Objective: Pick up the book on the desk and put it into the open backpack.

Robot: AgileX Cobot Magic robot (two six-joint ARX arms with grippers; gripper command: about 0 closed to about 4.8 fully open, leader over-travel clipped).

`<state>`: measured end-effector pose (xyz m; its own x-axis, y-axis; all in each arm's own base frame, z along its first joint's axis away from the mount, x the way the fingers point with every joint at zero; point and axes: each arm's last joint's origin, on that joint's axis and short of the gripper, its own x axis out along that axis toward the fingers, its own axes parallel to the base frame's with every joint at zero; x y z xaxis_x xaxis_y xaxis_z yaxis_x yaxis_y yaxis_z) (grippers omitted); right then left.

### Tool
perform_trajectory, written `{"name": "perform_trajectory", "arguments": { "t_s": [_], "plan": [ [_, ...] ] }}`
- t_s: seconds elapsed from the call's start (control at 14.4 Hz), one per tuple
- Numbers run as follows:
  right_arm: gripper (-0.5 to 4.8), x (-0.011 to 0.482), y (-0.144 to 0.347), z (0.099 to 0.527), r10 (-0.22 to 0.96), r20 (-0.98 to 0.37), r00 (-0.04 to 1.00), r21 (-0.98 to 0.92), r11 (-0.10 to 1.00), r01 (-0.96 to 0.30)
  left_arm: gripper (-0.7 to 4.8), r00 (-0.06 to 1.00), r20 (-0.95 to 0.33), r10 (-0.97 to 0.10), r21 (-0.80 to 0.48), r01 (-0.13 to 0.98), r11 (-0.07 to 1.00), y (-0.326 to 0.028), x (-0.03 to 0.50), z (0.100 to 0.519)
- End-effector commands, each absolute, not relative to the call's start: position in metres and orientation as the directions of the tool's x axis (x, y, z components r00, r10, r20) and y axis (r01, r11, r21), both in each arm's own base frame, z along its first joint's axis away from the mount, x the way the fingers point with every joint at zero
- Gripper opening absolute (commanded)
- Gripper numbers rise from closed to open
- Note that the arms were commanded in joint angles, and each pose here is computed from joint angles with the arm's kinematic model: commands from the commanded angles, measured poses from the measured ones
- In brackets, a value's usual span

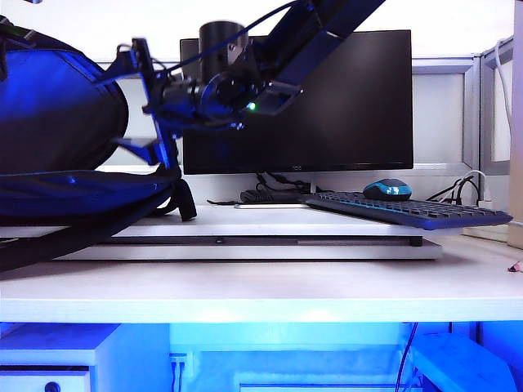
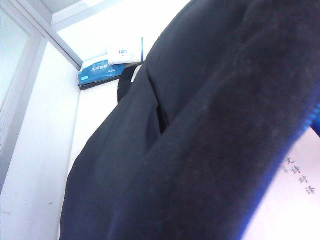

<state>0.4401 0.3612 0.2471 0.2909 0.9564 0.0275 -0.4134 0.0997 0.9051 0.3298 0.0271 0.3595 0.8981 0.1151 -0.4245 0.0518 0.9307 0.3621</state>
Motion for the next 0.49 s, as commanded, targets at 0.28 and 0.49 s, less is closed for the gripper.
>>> {"name": "perform_trajectory", "arguments": {
  "t_s": [0.28, 0.49],
  "plan": [
    [4.36, 0.458, 0.314, 0.314, 0.935, 0.019, 0.354, 0.746, 0.222, -0.628, -0.06, 0.945, -0.301, -0.126, 0.259, 0.208, 0.943, 0.011, 0.326, 0.381],
    [4.36, 0.450, 0.284, 0.346, 0.858, -0.166, 0.485, 0.554, 0.488, -0.675, -0.06, 0.917, -0.344, -0.202, 0.334, 0.320, 0.886, -0.015, 0.324, 0.377]
  ]
}}
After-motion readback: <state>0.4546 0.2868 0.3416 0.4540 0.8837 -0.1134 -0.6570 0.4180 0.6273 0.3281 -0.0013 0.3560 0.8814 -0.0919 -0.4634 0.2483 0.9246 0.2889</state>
